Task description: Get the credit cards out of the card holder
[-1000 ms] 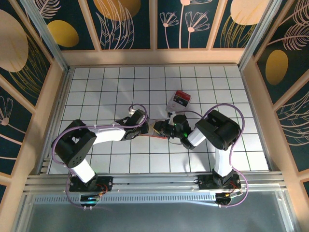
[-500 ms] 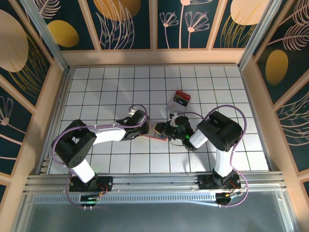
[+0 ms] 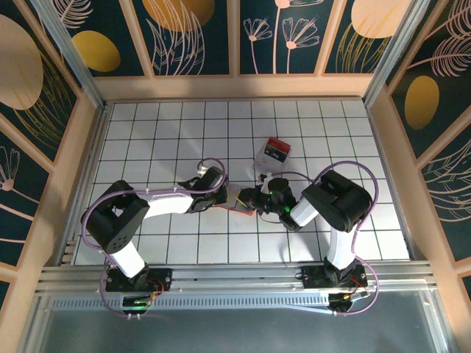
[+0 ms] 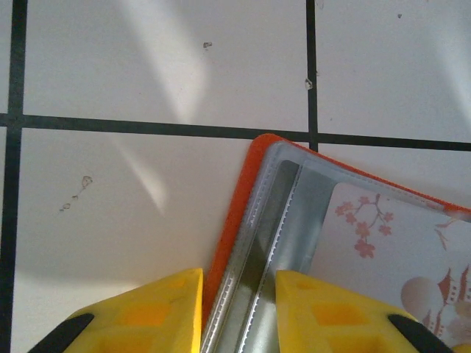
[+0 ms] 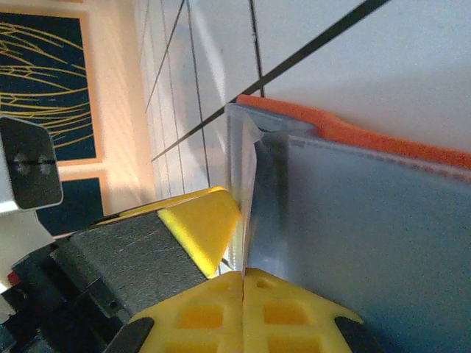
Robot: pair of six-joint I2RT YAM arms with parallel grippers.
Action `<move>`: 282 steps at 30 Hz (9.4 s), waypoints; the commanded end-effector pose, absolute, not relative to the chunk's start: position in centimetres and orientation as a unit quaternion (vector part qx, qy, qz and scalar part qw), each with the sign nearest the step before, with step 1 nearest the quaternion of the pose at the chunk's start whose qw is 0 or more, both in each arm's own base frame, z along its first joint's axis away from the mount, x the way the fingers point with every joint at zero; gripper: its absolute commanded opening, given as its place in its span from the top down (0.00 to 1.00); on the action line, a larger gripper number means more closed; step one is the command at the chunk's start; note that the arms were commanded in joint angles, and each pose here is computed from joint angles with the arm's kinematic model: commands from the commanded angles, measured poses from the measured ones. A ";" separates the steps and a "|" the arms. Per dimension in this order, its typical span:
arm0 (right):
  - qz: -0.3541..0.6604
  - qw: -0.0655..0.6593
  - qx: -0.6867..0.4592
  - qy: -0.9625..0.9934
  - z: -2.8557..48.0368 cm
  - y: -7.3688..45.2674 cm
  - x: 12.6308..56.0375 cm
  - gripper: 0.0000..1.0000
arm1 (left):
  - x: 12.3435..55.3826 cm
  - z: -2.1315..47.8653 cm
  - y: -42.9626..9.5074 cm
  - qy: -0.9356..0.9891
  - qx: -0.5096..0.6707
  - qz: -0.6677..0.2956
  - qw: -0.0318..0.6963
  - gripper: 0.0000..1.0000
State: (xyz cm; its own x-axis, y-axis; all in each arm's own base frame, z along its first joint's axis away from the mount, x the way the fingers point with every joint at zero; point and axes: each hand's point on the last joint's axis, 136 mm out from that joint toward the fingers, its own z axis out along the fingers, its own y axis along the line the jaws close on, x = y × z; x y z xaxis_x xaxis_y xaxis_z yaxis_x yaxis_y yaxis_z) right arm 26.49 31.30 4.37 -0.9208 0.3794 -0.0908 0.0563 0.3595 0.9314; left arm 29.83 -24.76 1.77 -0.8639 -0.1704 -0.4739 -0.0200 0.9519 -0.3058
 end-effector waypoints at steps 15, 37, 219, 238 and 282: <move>0.337 0.200 0.099 0.915 4.9 27.8 28.4 1.00 | 27.9 -1.2 -22.4 0.973 -0.049 -0.086 0.208 0.74; 0.266 0.276 -0.020 0.923 11.3 28.0 31.1 1.00 | 31.8 0.8 -21.7 0.961 -0.010 -0.069 0.269 0.77; 0.130 0.236 -0.147 0.952 2.6 35.7 26.7 0.78 | 33.1 11.6 -10.9 0.861 -0.221 -0.142 0.436 0.01; 0.104 0.274 -0.195 0.936 3.0 32.7 26.3 0.78 | 32.9 10.0 -18.2 0.898 -0.095 -0.149 0.402 0.01; 0.121 0.310 -0.124 0.935 5.1 31.3 26.8 0.81 | 28.4 -3.5 -18.4 0.979 0.010 -0.040 0.201 0.01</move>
State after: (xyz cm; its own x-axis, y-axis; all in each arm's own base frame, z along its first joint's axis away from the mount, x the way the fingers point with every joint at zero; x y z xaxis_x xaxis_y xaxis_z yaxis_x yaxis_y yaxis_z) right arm 26.24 32.52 3.99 -0.7837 -0.2205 -0.5807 -0.3688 0.9174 0.1493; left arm 31.14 -19.56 0.94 -0.8426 -0.0232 -0.5380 0.0388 0.9938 -0.1037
